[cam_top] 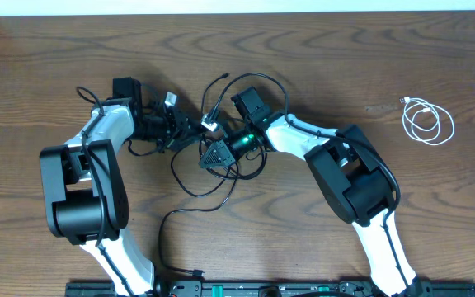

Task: Untangle cables

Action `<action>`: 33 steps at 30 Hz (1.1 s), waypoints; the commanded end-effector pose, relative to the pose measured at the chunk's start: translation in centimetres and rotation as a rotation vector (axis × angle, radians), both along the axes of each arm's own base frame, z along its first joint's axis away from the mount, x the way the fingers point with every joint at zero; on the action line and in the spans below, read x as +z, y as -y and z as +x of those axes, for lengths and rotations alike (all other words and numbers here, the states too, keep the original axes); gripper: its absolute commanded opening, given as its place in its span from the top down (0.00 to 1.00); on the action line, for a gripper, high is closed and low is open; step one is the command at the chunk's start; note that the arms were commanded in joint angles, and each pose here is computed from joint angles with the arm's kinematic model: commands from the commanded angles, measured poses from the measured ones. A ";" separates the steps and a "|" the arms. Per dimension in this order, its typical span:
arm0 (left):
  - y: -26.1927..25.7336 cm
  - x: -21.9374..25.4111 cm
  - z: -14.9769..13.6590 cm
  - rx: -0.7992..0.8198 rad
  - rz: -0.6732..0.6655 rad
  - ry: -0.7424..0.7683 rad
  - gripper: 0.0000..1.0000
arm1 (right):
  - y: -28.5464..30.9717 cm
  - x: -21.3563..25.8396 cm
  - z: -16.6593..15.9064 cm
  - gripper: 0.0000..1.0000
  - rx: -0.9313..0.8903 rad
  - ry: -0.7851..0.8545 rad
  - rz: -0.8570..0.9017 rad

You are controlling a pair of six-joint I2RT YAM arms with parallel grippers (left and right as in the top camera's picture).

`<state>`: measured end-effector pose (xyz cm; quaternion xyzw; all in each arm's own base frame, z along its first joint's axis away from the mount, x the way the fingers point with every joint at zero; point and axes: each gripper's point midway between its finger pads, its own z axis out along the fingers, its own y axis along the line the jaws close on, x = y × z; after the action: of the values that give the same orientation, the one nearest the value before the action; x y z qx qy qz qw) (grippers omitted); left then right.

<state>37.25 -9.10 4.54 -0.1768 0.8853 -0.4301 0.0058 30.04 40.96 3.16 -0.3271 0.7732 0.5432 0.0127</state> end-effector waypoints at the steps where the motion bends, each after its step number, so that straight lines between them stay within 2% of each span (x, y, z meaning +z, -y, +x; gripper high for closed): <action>1: -2.3 -2.3 -0.3 0.015 0.182 -0.030 0.46 | 0.2 -0.5 0.0 0.99 0.002 -0.006 0.002; 5: -3.4 -3.3 -0.8 0.022 0.265 -0.060 0.35 | -0.1 0.0 0.8 0.99 -0.033 -0.020 0.013; 18: -3.4 -3.3 -0.8 0.022 0.271 -0.060 0.32 | -1.1 6.2 5.1 0.99 -0.105 -0.054 0.239; 19: -3.5 -3.4 -0.8 0.022 0.276 -0.061 0.27 | -1.2 6.7 5.4 0.99 -0.110 -0.047 0.257; 23: -3.8 -3.5 -0.8 0.027 0.293 -0.066 0.21 | -1.5 8.1 6.1 0.99 -0.122 -0.018 0.302; 24: -3.8 -3.5 -0.8 0.027 0.290 -0.066 0.14 | -1.5 8.2 6.3 0.99 -0.131 -0.019 0.302; 27: -3.6 -2.8 -0.6 0.040 0.232 -0.057 0.00 | -1.3 7.7 6.6 0.99 -0.153 -0.041 0.280; 28: -3.6 -2.2 -0.4 0.056 0.175 -0.052 0.02 | -1.1 7.1 6.4 0.99 -0.153 -0.058 0.257; 33: -4.7 -0.9 0.0 0.109 0.064 -0.042 0.02 | -0.8 5.3 6.6 0.99 -0.186 -0.053 0.193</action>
<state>37.58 -4.80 3.12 -0.2240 0.9085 -0.3520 0.0228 35.30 41.98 9.78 -0.2469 0.7248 0.6414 0.0480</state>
